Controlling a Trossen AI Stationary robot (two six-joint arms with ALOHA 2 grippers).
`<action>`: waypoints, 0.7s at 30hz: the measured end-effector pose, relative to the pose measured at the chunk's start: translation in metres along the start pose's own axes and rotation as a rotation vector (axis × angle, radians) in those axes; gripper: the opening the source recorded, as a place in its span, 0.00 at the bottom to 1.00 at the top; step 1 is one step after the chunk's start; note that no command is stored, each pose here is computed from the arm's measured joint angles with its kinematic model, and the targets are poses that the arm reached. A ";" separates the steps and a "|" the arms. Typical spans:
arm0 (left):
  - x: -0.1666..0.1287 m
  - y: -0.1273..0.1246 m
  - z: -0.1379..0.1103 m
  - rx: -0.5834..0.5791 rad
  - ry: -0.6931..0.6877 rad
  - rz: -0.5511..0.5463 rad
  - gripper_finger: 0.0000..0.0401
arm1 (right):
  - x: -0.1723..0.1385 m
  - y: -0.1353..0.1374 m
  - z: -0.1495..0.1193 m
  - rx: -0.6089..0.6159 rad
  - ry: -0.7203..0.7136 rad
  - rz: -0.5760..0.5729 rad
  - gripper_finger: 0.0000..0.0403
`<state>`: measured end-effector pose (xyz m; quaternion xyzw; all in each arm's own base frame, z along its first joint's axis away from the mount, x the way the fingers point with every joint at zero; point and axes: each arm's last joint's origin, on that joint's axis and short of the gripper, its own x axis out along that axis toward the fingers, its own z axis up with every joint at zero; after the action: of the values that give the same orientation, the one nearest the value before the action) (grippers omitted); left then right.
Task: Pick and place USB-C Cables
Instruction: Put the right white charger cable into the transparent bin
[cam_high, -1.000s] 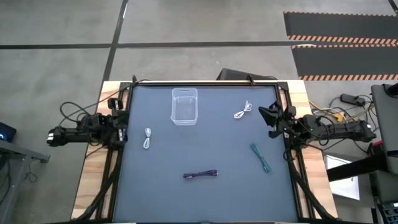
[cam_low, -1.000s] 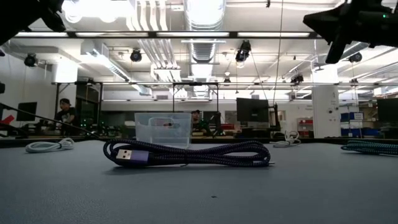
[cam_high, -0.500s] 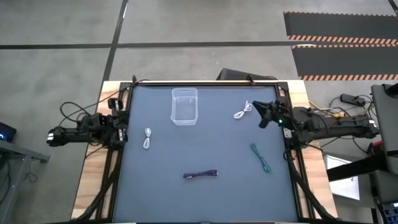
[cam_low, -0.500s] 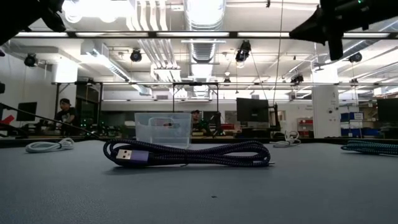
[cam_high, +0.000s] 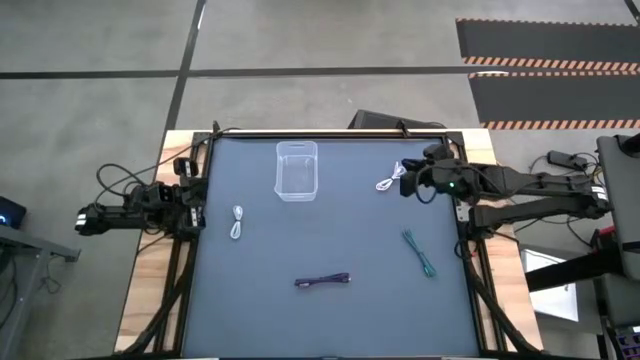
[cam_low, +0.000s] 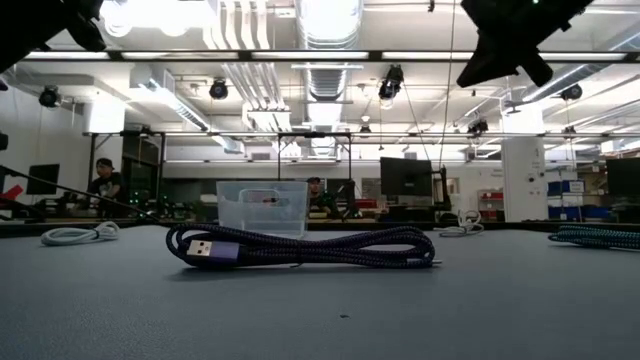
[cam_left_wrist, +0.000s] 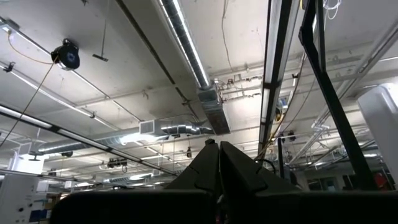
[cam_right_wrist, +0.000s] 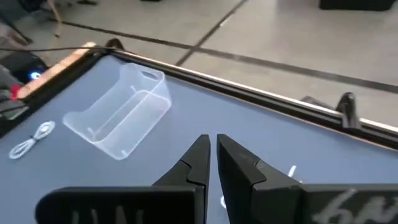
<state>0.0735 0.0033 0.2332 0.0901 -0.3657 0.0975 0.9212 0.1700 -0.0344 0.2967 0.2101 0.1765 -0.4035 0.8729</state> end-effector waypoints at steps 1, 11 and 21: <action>0.000 0.000 0.000 0.000 0.000 0.000 0.00 | 0.002 0.000 0.002 -0.012 0.017 -0.019 0.06; 0.000 0.000 0.000 0.000 0.000 0.000 0.00 | 0.036 0.000 0.019 -0.190 0.208 -0.111 0.06; 0.000 0.000 0.000 0.001 0.000 0.000 0.00 | 0.081 -0.017 0.035 -0.362 0.372 -0.076 0.06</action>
<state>0.0735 0.0033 0.2332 0.0906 -0.3658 0.0976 0.9211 0.2113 -0.1133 0.2836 0.1145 0.4110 -0.3524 0.8329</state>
